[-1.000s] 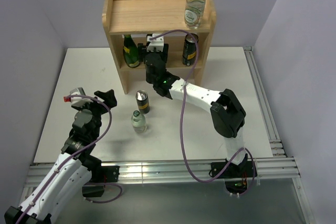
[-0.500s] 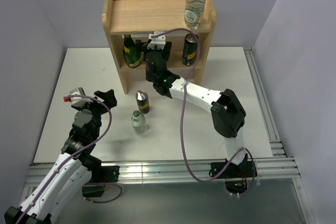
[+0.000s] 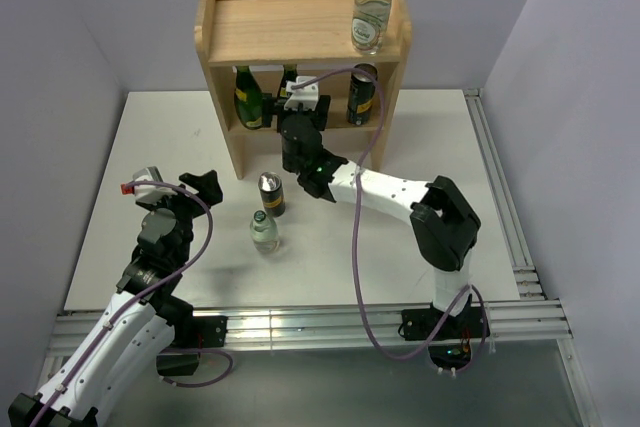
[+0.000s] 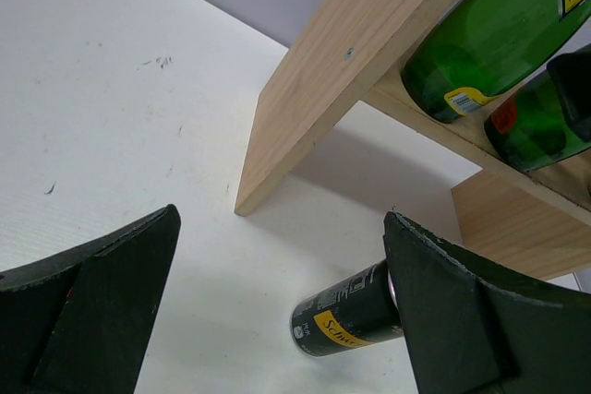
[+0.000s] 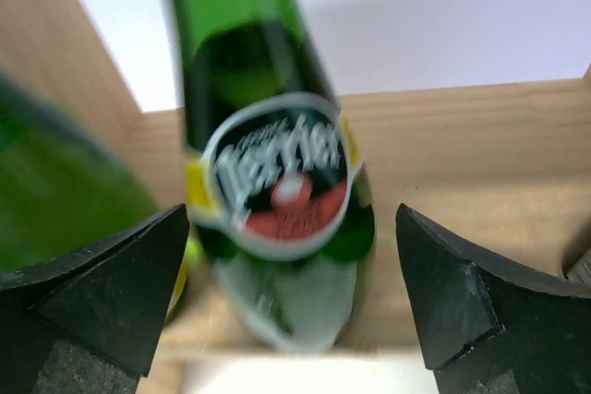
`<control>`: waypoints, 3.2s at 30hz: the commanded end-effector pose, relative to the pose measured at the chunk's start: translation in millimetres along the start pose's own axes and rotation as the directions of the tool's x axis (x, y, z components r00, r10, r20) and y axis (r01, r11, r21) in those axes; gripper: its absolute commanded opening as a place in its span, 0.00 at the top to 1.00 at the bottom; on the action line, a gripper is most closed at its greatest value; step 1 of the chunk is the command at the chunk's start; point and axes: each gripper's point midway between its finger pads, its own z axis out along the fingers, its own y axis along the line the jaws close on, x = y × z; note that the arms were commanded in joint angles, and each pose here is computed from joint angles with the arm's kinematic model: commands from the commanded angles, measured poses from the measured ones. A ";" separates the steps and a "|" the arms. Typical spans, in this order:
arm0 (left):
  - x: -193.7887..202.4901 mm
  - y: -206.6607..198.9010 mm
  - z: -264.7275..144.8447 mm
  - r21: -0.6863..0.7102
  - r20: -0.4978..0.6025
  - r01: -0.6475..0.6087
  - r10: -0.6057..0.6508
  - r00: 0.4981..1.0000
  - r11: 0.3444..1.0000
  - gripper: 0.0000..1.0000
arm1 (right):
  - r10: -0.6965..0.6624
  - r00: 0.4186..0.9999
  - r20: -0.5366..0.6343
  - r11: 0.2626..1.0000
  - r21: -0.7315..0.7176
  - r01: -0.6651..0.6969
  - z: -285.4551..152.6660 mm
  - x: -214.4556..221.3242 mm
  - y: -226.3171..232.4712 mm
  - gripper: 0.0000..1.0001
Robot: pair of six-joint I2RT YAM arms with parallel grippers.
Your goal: Place and organize the beverage onto the shelf
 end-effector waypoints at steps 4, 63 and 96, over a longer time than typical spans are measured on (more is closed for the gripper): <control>-12.2 -5.6 -1.8 0.022 0.040 0.010 -0.011 0.999 1.000 0.01 | 0.112 0.989 0.096 0.994 -0.007 -0.112 -29.6 -58.4 -5.5 0.00; -11.0 2.2 -1.1 -0.015 0.050 0.013 -0.013 0.999 1.000 0.01 | 0.029 0.915 -0.402 0.966 -0.224 -0.130 -217.1 230.5 66.1 0.66; -9.1 3.4 -1.3 -0.017 0.041 0.003 -0.002 0.999 1.000 0.01 | 0.095 0.995 0.010 0.976 -0.196 -0.091 -153.9 -183.3 34.2 1.00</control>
